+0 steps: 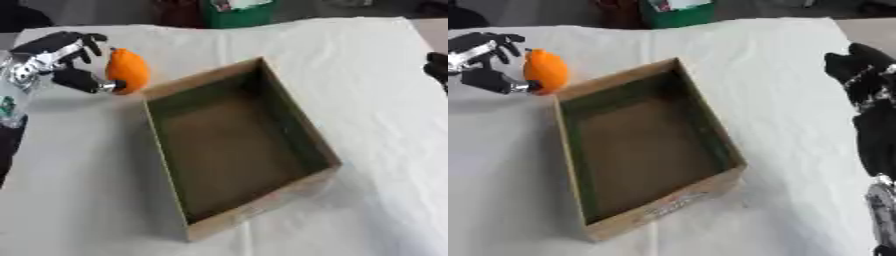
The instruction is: Pick up objects on the table and place them in the box.
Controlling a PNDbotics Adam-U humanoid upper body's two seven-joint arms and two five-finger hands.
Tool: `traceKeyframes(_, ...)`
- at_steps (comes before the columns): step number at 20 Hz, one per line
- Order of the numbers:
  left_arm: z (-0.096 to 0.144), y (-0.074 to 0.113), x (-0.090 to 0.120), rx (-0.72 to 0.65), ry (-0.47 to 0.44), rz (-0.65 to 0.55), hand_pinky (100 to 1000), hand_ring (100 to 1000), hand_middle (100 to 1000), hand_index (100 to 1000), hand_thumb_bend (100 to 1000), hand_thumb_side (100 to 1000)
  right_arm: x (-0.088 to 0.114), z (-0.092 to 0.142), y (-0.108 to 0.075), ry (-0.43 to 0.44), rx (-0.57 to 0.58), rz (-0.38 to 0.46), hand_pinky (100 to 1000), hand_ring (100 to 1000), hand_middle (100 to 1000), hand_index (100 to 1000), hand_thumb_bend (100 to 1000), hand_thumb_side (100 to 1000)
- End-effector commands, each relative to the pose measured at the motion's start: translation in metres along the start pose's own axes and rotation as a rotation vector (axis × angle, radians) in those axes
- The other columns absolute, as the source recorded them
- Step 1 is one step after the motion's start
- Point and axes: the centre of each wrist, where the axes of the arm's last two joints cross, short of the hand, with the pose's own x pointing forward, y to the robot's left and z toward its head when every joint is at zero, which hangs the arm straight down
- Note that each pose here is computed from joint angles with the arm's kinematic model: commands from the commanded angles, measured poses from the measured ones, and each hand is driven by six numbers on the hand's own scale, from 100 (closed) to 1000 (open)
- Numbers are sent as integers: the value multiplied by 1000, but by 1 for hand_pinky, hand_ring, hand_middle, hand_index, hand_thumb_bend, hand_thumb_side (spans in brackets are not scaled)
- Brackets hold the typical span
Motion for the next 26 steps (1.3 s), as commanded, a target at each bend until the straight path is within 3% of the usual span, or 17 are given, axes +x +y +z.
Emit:
traceKeyframes(1,1,14,0,49,22,7,493,717,755,958,566,573,6,-5,-1,-25,11,12,906,868,708,869,100,1000)
traceKeyframes(8,-2,6,-2,79,44,9,455,688,709,881,437,524,6,-6,0,-23,8,11,908,868,707,869,100,1000)
traceKeyframes(12,-2,3,-3,79,49,8,405,654,680,801,100,357,6,-5,0,-21,1,9,910,868,706,870,100,1000)
traceKeyframes(15,-2,1,-4,90,47,11,386,637,675,785,100,308,5,-5,0,-18,-3,8,910,868,706,870,100,1000)
traceKeyframes(20,-1,1,-5,127,17,57,365,598,649,751,100,364,5,-4,1,-5,-11,9,912,869,705,870,100,1000)
traceKeyframes(26,10,23,1,270,-56,89,340,558,602,730,100,358,5,-2,0,6,-20,11,912,870,706,870,100,1000)
